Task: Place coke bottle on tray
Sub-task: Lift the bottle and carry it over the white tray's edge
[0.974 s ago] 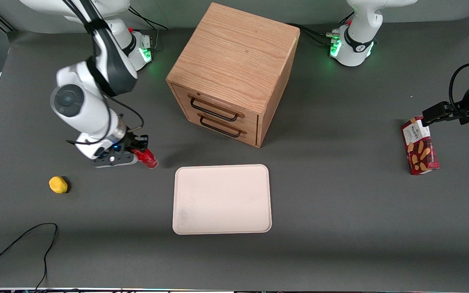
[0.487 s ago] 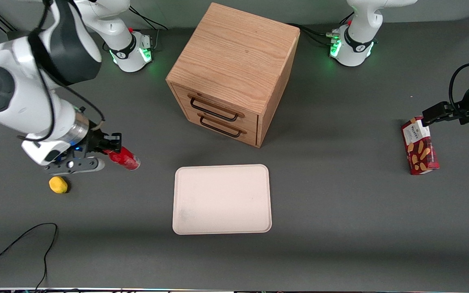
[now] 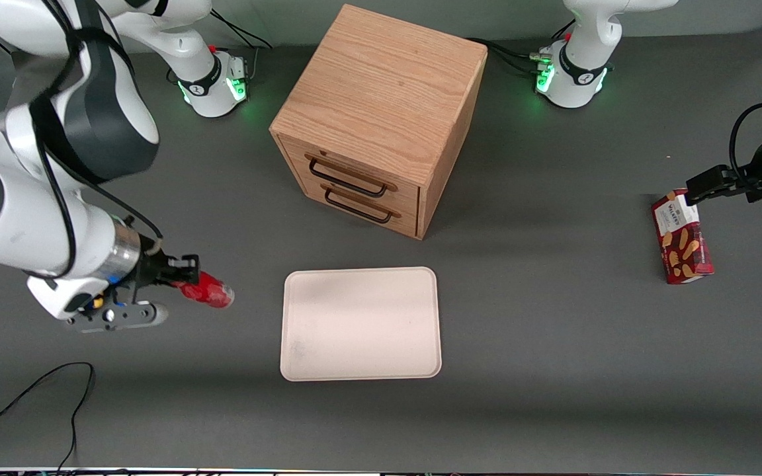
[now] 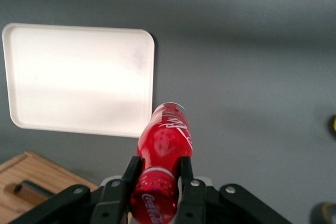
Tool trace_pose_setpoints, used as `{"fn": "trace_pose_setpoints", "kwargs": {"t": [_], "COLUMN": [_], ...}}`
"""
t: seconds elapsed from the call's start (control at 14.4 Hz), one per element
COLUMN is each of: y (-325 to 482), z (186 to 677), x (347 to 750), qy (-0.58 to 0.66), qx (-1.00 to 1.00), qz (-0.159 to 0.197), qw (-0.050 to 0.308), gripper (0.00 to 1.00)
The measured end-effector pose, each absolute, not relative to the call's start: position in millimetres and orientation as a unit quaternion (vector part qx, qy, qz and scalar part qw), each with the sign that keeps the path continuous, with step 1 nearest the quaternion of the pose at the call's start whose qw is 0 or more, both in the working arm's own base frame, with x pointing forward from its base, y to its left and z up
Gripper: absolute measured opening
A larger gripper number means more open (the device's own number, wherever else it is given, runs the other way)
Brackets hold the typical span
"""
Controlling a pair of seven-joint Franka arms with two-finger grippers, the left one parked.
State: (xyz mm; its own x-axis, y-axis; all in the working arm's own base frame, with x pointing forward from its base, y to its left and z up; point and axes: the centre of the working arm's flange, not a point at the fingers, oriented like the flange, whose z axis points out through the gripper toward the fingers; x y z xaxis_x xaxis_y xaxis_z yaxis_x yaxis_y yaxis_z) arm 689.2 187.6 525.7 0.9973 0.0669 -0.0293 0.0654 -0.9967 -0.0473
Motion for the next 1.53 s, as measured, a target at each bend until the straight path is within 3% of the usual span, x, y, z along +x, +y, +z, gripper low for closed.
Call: {"fn": "trace_pose_setpoints", "kwargs": {"t": [0.28, 0.9, 1.32, 1.39, 1.53], "y": [205, 267, 272, 272, 273], "z": [488, 339, 317, 316, 316], "x": [714, 746, 747, 747, 750], "qy": [-0.039, -0.054, -0.058, -0.057, -0.047], "qx": [-0.998, -0.995, -0.996, -0.996, -0.995], "qz": [-0.014, -0.046, -0.046, -0.046, -0.061], "qw": [0.039, 0.064, 0.058, 0.058, 0.063], "gripper": [0.35, 0.35, 0.35, 0.4, 0.59]}}
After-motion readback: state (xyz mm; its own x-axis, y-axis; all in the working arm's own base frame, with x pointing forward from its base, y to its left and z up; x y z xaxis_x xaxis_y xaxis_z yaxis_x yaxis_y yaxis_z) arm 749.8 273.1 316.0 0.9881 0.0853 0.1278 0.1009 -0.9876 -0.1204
